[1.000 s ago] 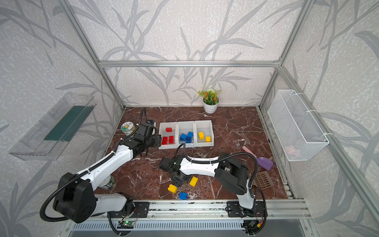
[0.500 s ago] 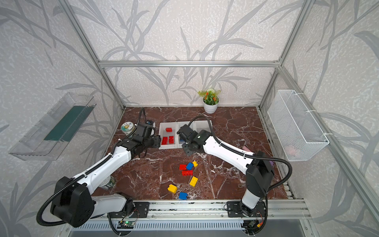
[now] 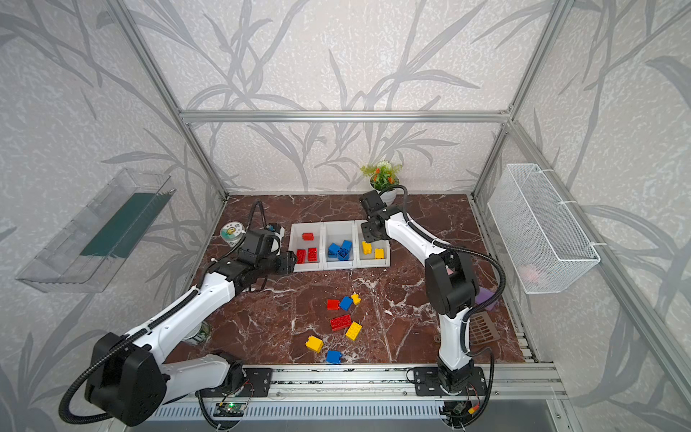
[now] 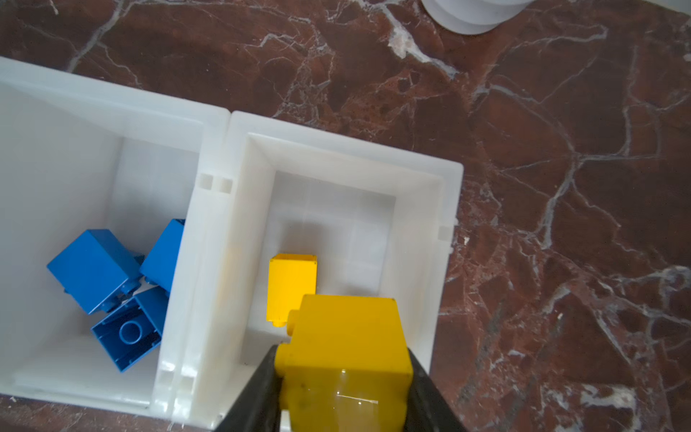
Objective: Sort the legos into containers by color
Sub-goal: 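Carry the yellow brick over the farthest compartment and open the right gripper, then grasp a yellow brick with the left gripper while the right gripper draws back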
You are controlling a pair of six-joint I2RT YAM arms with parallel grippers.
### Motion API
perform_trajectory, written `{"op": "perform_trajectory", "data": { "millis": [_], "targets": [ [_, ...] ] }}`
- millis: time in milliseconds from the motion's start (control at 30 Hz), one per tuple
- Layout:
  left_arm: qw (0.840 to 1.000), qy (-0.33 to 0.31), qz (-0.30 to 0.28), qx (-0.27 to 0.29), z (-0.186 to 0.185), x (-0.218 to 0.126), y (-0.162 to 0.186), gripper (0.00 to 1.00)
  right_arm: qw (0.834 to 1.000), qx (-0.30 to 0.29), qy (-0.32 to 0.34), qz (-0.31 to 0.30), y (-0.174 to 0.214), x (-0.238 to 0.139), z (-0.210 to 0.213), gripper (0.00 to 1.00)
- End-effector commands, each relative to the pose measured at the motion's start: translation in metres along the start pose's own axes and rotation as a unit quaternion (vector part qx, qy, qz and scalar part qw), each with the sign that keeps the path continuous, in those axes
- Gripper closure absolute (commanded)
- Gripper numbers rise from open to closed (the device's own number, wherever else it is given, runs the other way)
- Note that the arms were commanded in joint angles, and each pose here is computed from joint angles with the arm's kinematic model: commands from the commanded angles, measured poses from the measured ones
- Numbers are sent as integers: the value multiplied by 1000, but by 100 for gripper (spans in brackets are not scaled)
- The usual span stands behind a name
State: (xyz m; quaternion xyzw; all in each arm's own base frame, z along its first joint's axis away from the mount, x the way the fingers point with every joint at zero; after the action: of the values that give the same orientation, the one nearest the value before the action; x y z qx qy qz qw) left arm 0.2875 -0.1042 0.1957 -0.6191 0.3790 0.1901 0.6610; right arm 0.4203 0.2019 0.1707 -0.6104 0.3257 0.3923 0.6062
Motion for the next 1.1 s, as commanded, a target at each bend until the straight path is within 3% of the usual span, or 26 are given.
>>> {"op": "perform_trajectory", "data": {
  "millis": [0, 167, 500, 700, 900, 1067],
  "targets": [
    [1000, 13, 10, -1, -2, 0, 3, 38, 1000, 0, -13, -5, -10, -7, 4, 47],
    [1000, 17, 6, -16, -3, 2, 8, 37, 1000, -11, -21, -12, -17, -17, 6, 39],
    [998, 50, 34, 17, -23, -7, 13, 36, 997, 19, -67, -41, -5, -52, 1, 37],
    [994, 41, 81, 61, -47, -21, 39, 35, 994, 27, -88, -53, 31, -75, -12, 37],
    [990, 39, 134, 38, -50, -36, 74, 35, 991, 30, -118, -59, 61, -87, -20, 37],
    [983, 76, 159, 48, -64, -46, 101, 35, 989, 14, -137, -55, 77, -103, -23, 37]
  ]
}}
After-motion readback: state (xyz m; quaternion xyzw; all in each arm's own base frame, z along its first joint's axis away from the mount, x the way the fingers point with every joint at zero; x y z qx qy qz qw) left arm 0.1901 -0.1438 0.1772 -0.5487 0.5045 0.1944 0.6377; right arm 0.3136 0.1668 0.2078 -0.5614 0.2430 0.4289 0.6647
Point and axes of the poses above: each gripper's point midway between its finger pads, its own x axis out along the fingers, its own z axis along the line the jaws close on, y = z × x, the point moved 6 cm from there along -x, back along the fingers, and after that the axes turned 11 degrees about x, right-handed, at the moved point
